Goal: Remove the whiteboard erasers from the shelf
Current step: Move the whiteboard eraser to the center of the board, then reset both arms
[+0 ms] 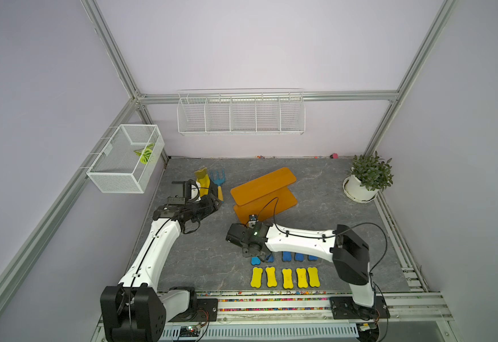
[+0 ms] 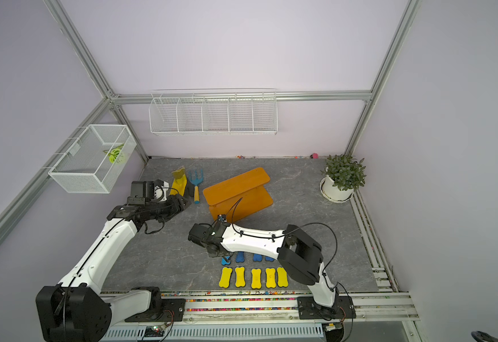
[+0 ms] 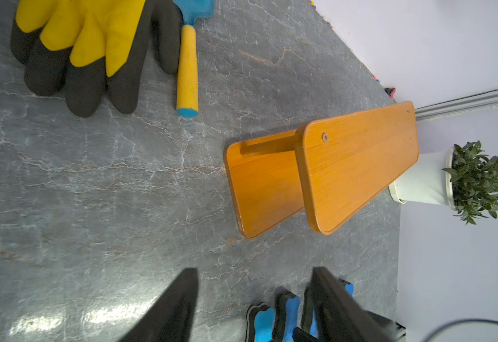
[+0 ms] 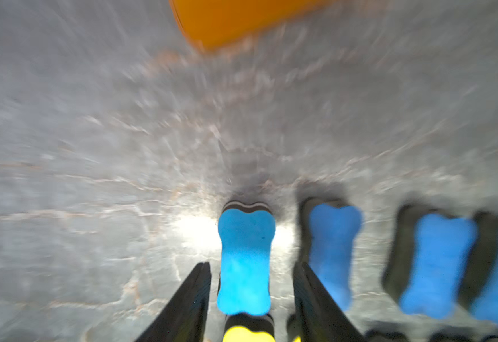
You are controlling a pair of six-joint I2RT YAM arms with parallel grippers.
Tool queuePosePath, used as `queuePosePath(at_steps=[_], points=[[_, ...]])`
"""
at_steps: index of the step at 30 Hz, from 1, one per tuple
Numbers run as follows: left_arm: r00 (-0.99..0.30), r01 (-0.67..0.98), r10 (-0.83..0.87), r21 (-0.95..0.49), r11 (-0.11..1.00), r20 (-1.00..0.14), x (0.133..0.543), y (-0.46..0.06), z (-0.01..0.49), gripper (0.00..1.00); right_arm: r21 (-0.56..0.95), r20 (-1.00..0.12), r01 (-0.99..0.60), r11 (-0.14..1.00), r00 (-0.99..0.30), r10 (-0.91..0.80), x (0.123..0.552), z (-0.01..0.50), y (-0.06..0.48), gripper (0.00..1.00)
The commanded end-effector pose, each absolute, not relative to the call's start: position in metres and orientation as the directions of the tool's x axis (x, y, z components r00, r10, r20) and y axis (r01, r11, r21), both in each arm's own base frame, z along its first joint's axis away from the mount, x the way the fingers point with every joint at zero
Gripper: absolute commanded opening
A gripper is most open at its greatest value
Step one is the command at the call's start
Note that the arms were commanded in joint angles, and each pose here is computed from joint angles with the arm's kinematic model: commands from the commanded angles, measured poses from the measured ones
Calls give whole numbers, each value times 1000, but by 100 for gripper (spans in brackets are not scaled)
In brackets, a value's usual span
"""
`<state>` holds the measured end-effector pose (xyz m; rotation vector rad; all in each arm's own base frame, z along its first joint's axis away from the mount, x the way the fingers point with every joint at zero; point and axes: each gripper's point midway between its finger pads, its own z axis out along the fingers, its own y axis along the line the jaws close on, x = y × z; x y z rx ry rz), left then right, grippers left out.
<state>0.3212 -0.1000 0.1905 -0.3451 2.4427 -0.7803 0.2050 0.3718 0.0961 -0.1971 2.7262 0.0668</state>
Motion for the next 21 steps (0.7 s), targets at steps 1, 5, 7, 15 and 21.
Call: queuePosePath(at_steps=[1, 5, 7, 15, 21], points=[[-764, -80, -419, -572, 816, -491, 328, -91, 198, 100, -29, -668, -169, 985, -730, -145, 235, 174, 341, 58], [-605, -151, -518, -551, 821, -605, 336, -63, 202, 100, -205, -893, -94, 974, -391, -225, 269, 225, 288, 91], [-466, -92, -464, -480, 872, -753, 338, -51, 217, 100, -295, -932, 51, 954, -237, -275, 285, 233, 254, 92], [-251, -73, -137, -123, 990, -958, 346, -16, 181, 100, -321, -909, 49, 946, -297, -293, 343, 172, 90, 98], [-289, -26, -24, -17, 1000, -957, 370, -16, 147, 100, -272, -938, 51, 961, -238, -253, 344, 151, 56, 99]])
